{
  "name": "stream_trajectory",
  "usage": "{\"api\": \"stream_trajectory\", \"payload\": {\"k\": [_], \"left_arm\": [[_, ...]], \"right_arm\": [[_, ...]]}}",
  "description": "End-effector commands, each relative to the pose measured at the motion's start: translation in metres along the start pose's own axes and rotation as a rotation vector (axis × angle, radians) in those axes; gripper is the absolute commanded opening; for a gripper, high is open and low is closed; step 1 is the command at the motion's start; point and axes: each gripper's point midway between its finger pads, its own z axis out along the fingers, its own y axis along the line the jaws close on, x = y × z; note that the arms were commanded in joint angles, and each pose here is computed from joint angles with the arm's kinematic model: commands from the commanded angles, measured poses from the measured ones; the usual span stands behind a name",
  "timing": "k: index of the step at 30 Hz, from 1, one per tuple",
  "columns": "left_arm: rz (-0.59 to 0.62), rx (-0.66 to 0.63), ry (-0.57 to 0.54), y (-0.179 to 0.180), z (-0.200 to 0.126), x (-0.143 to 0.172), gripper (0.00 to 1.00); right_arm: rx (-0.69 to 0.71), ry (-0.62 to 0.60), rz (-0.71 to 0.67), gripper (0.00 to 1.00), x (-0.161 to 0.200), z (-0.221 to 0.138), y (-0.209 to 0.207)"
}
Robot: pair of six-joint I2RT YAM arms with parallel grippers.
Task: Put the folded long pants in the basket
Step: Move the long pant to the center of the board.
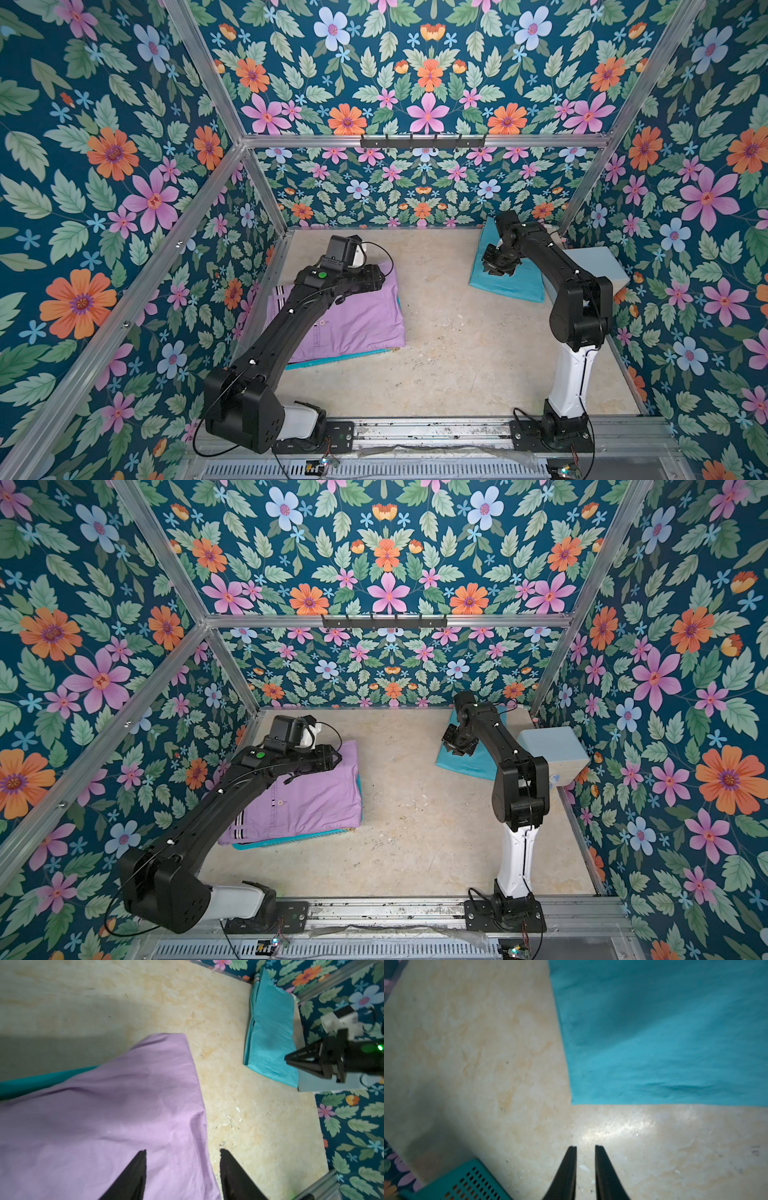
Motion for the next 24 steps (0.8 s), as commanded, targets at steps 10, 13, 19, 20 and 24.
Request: {"api": "stream_trajectory", "payload": {"k": [10,13,19,20,24], "left_arm": [[0.049,0.064,0.004,-0.02,0.022,0.011,0.65],[0.053,0.06,0.006,-0.02,0.025,0.01,0.65],[0.083,0.106,0.008,-0.037,0.027,0.007,0.65],[0.098,0.111,0.011,-0.04,0.027,0.008,0.65],[0.122,0.105,0.031,-0.046,0.033,0.012,0.65]], "right_arm": [[0.258,0.099,-0.023,0.17,-0.013,0.074,-0.066],[0.246,0.15,-0.076,0.14,0.024,0.084,-0.054],[0.258,0.297,-0.276,0.08,0.154,0.065,-0.041],[0.263,0.296,-0.299,0.08,0.172,0.054,-0.05],[0.325,0.254,-0.188,0.08,0.187,0.014,-0.128]]}}
